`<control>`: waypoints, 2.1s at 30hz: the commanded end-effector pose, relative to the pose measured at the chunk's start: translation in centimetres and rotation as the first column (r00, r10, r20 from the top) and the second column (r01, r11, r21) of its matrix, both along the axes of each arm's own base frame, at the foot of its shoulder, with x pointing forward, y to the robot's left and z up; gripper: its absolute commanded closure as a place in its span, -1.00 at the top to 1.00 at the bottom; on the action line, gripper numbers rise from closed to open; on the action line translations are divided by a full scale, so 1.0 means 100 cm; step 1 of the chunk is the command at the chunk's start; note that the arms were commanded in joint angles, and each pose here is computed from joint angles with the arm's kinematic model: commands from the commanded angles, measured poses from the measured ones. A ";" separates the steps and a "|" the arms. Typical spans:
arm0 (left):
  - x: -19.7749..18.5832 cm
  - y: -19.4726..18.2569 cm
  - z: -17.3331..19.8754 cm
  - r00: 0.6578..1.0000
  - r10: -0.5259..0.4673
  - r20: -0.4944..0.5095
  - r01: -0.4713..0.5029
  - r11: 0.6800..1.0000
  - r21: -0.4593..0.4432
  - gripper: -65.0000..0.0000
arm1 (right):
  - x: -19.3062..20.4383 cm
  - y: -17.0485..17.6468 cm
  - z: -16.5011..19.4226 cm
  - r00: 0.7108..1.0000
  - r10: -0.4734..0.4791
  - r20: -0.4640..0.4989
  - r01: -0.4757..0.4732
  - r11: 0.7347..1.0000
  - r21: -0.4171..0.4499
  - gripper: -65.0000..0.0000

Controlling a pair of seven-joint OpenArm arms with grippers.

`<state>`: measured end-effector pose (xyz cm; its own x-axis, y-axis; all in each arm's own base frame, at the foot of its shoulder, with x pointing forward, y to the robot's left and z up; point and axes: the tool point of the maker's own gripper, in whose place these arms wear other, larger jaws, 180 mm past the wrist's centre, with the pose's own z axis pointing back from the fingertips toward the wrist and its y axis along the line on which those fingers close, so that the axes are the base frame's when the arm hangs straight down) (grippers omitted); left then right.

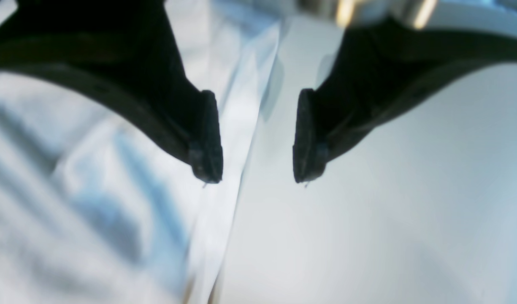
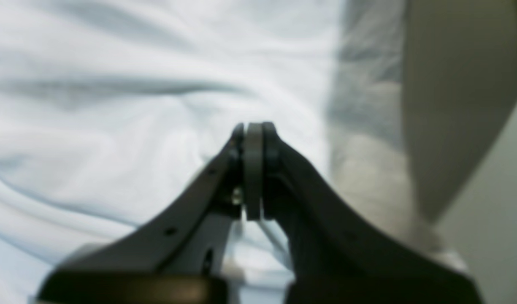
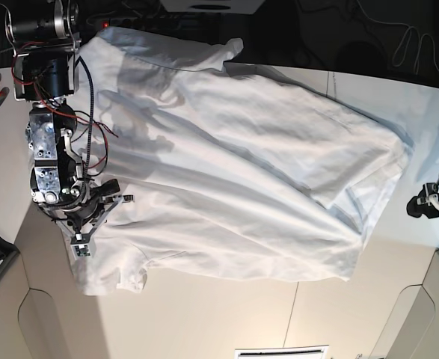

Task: Layout the t-shirt on the table in an organized manner, then fold the t-shirt properly
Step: 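Drag the shirt edge with the left gripper away from the right gripper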

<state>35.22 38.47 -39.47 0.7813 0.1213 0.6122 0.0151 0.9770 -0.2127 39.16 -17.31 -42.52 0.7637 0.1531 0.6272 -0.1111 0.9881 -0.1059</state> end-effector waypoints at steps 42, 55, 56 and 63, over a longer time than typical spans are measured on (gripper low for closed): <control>-0.047 -0.039 -0.033 0.995 -0.066 -0.070 0.059 0.993 -0.099 -1.00 | 0.009 -0.018 -0.047 0.998 -0.057 -0.032 0.057 0.998 0.015 -1.00; -0.062 -0.037 -0.023 0.986 -0.075 -0.151 0.046 0.981 -0.188 -1.00 | 0.009 -0.044 -0.043 0.990 -0.141 -0.011 0.139 0.985 -0.102 -1.00; -0.063 -0.034 -0.021 0.985 -0.075 -0.158 0.046 0.982 -0.183 -1.00 | 0.009 -0.045 -0.043 0.990 -0.139 -0.010 0.137 0.984 -0.111 -1.00; -0.085 -0.009 -0.017 0.967 -0.078 -0.245 0.046 0.990 -0.133 -1.00 | 0.009 -0.059 -0.039 0.982 -0.188 0.011 0.188 0.968 -0.168 -1.00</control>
<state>26.02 36.11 -42.72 0.9245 0.1515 0.3497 -0.0112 0.9280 -0.3725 40.37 -21.72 -46.53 0.7681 0.1139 0.6301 0.0491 0.9707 -0.2353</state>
